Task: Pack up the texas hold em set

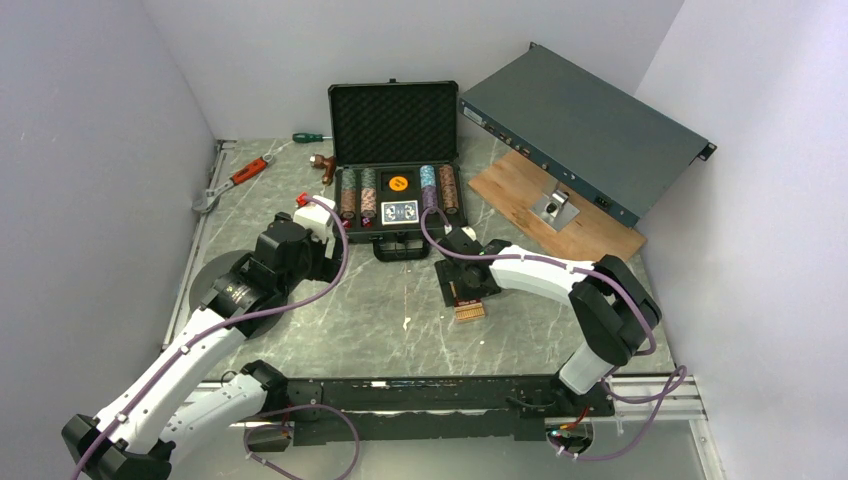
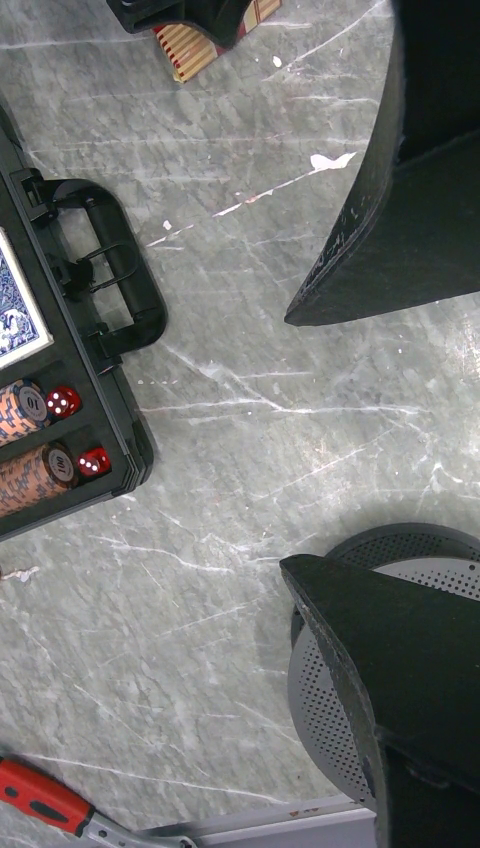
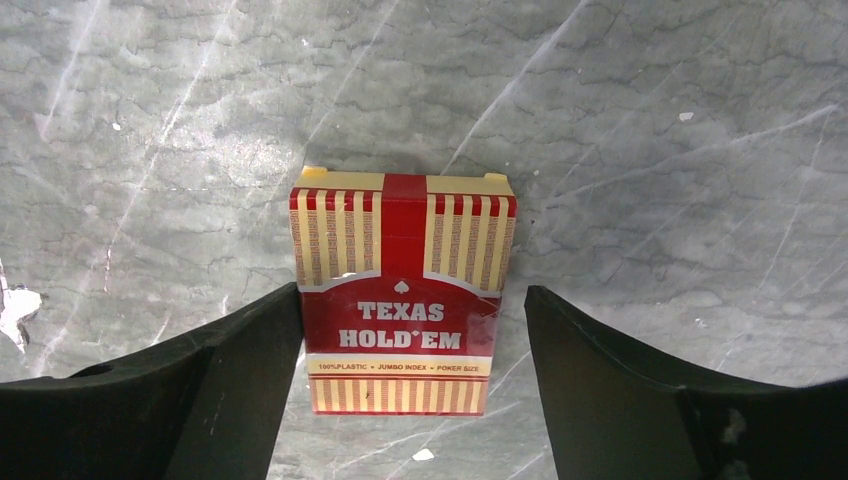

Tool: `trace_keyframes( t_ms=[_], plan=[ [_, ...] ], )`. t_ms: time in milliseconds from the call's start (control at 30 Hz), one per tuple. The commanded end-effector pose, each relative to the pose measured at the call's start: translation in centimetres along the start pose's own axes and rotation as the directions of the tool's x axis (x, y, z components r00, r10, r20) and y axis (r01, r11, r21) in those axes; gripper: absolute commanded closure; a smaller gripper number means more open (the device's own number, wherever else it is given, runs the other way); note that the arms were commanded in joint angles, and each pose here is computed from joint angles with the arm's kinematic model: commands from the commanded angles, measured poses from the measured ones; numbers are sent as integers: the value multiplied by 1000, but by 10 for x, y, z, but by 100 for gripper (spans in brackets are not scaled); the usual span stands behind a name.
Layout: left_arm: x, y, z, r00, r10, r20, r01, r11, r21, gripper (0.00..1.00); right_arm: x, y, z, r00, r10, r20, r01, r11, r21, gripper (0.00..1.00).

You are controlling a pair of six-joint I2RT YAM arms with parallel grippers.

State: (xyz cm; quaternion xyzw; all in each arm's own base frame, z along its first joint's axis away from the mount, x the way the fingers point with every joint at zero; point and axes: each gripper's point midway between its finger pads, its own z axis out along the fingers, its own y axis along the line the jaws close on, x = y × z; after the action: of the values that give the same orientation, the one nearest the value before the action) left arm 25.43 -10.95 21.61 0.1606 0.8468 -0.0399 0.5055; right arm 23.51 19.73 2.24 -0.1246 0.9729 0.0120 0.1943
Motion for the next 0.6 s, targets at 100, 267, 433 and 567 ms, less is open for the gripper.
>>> trace_keyframes(
  t_ms=[100, 267, 433, 567],
  plan=[
    [-10, -1, 0, 999, 0, 38, 0, 1000, 8, 10, -4, -1, 4, 1000, 14, 8, -14, 1000, 8, 31],
    [-10, -1, 0, 999, -1, 40, 0, 1000, 10, 10, -8, 0, -1, 1000, 22, 21, -22, 1000, 2, 43],
    [-11, -1, -2, 999, -6, 48, 5, 1000, 10, 9, -19, 10, -2, 999, 12, 30, -11, 999, -30, 44],
    [-11, -2, -2, 999, -6, 46, 5, 1000, 16, 9, -33, 16, 1, 998, 54, 27, -54, 998, -10, 44]
  ],
)
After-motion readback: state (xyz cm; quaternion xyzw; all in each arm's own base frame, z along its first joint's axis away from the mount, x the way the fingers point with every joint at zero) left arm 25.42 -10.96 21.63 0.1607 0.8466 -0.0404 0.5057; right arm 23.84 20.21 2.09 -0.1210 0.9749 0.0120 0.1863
